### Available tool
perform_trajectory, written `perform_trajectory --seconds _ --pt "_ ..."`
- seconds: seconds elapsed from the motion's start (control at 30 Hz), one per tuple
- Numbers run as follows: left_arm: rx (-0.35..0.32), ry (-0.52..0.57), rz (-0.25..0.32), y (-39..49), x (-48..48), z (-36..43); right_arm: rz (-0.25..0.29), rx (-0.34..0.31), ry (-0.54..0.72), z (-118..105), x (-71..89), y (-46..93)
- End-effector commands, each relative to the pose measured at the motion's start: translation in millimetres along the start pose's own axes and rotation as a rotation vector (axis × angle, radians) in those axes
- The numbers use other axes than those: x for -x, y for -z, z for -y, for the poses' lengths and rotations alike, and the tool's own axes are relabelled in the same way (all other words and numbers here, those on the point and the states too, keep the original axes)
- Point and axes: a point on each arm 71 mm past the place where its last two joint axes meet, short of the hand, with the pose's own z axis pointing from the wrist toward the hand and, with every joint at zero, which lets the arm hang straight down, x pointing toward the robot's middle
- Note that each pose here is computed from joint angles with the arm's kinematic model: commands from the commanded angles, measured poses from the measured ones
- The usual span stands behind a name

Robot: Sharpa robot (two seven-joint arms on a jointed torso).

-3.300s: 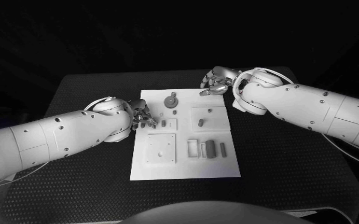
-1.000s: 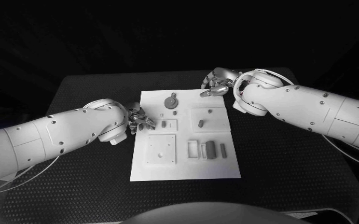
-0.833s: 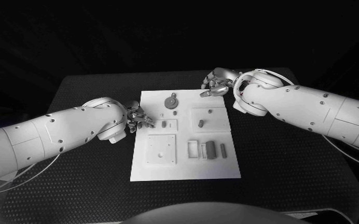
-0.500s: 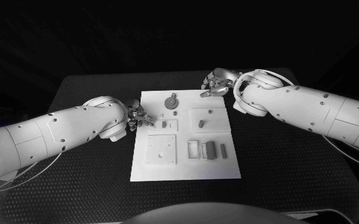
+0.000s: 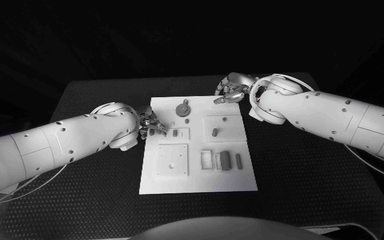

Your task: Assemble the parts on the task board

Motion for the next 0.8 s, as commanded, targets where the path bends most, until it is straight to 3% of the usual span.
perform_trajectory --seconds 0.03,0.27,0.8 --pt "-0.019 -0.035 -0.014 0.5 -2.2 4.1 -0.011 0.007 0.004 -0.7 -1.0 0.0" --pt "-0.025 -0.054 -0.015 0.3 -3.4 6.8 -0.011 0.007 0.004 -0.8 -1.0 0.0" --pt "-0.011 -0.085 -0.018 -0.6 -2.7 4.1 -0.011 0.006 0.005 -0.6 -1.0 -0.1"
